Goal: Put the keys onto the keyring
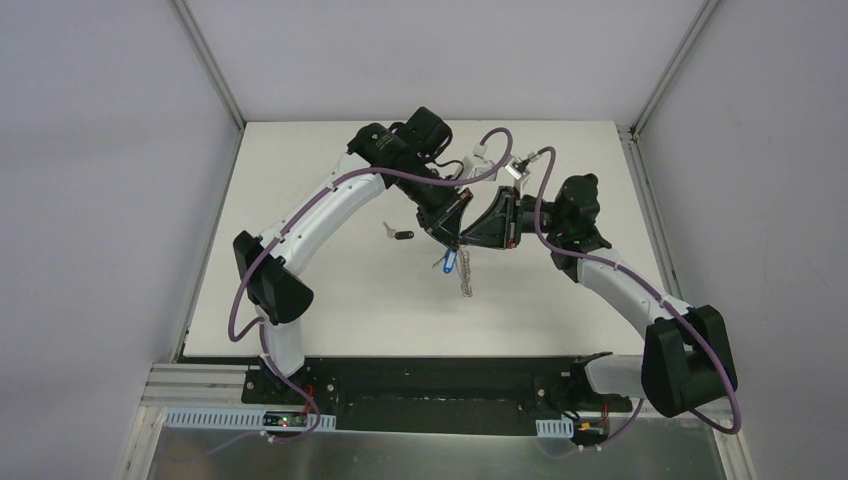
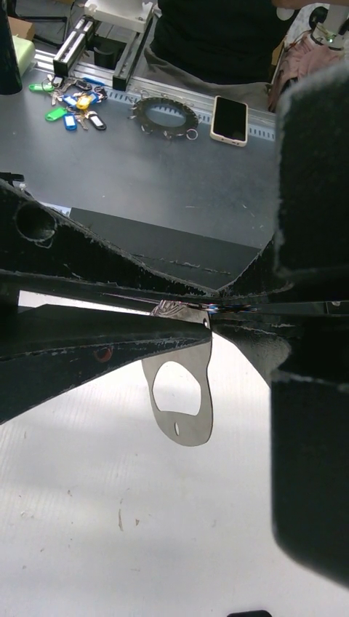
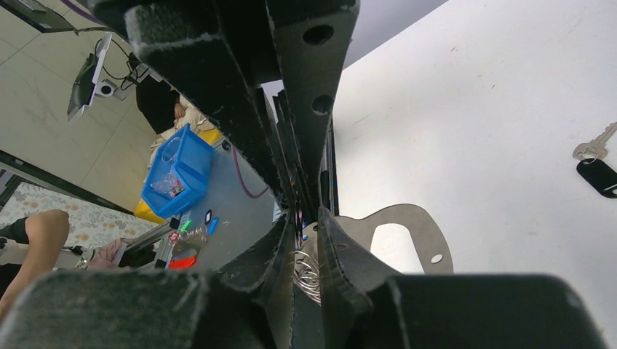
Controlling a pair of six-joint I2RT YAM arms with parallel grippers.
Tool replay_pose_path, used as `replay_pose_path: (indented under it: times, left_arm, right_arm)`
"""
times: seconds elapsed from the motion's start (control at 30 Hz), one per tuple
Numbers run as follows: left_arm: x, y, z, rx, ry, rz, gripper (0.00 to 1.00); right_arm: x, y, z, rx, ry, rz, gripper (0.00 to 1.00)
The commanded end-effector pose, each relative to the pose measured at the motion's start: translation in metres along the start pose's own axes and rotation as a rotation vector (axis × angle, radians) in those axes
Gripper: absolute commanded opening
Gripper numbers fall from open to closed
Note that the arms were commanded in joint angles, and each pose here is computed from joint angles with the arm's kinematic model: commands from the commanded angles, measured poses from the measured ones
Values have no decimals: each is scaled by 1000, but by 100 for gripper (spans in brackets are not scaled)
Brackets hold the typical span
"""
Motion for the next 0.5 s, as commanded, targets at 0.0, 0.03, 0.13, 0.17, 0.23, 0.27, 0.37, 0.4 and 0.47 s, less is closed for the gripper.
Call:
replay_pose_path:
  times: [0.0, 0.03, 0.13, 0.17, 0.23, 0.27, 0.37, 0.4, 0.47]
  left_arm:
    - [-9, 1, -3, -3, -20, 37, 0]
    - [-9, 1, -3, -2, -21, 36, 0]
    - [-9, 1, -3, -1, -19, 37, 0]
    - [-9, 0, -3, -1, -19, 38, 0]
    - [-8, 0, -3, 1, -15, 38, 0]
    - [-8, 0, -4, -2, -10, 44, 0]
    - [-10, 1, -9, -29, -2, 74, 7]
    - [-11, 2, -10, -46, -3, 79, 10]
    - [-12, 4, -15, -92, -17, 88, 16]
  right_arm:
    - [3, 15, 4, -12, 19, -85, 18]
    - [3, 16, 4, -13, 18, -87, 16]
    - [3, 16, 4, -14, 17, -88, 7]
    - [4, 16, 4, -13, 18, -87, 1]
    - [3, 17, 4, -15, 15, -87, 0]
    - [3, 17, 4, -17, 11, -87, 0]
    - [3, 21, 3, -34, -12, -94, 0]
    - [2, 22, 2, -42, -24, -90, 0]
    - [-1, 25, 0, -59, -46, -79, 0]
Point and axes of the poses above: each gripper's point midway between its finger pads, its own z axis out along the fingers, its own x axis along the line the jaws close on, y = z × x, the point moved 7 cm from there along -z, back along the fingers, and after that the axes turned 12 degrees about -z, right-handed, at the moved point
